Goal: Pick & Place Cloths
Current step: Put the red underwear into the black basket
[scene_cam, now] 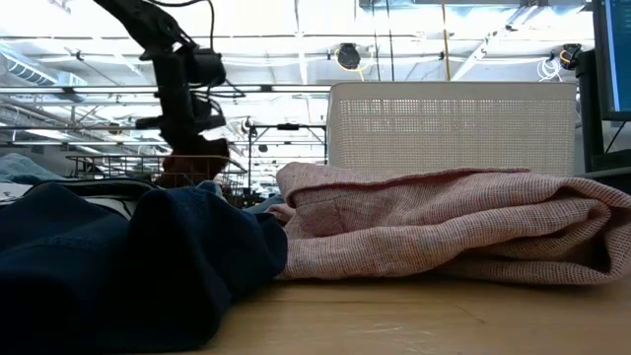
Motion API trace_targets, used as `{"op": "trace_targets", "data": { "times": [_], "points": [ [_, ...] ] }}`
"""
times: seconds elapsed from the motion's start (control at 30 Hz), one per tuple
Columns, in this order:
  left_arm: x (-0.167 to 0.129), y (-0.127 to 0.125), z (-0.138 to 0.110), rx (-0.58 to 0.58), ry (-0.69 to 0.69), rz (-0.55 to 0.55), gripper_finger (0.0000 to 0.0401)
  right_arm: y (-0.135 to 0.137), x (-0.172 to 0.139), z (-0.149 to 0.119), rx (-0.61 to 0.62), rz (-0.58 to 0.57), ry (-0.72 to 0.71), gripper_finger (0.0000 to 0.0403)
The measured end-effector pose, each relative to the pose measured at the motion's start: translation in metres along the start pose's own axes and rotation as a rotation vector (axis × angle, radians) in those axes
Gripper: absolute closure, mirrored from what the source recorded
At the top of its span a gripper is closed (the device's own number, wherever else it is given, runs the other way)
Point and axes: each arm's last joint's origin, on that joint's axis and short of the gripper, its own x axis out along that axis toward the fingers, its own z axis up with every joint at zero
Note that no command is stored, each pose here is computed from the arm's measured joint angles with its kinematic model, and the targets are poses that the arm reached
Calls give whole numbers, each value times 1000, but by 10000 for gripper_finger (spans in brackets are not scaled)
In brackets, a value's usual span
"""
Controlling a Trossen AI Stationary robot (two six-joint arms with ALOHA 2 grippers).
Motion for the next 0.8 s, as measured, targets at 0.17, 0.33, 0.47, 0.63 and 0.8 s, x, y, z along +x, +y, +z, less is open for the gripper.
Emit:
{"op": "trace_targets", "data": {
  "times": [0.17, 0.33, 0.47, 0.63, 0.8],
  "points": [
    [2, 17, -2, -69, 46, 114, 400, 0, 0, 0, 0, 0, 0, 314],
    [3, 23, -2, -78, 66, 103, 398, 0, 0, 0, 0, -3, -1, 314],
    [3, 22, -1, -73, 59, 77, 398, 0, 0, 0, 0, -3, -1, 314],
    [3, 13, 2, -34, 45, -52, 383, 0, 0, 0, 0, -3, -1, 314],
    [4, 6, -1, 25, 44, -81, 381, 0, 0, 0, 0, -3, -1, 314]
  ]
}}
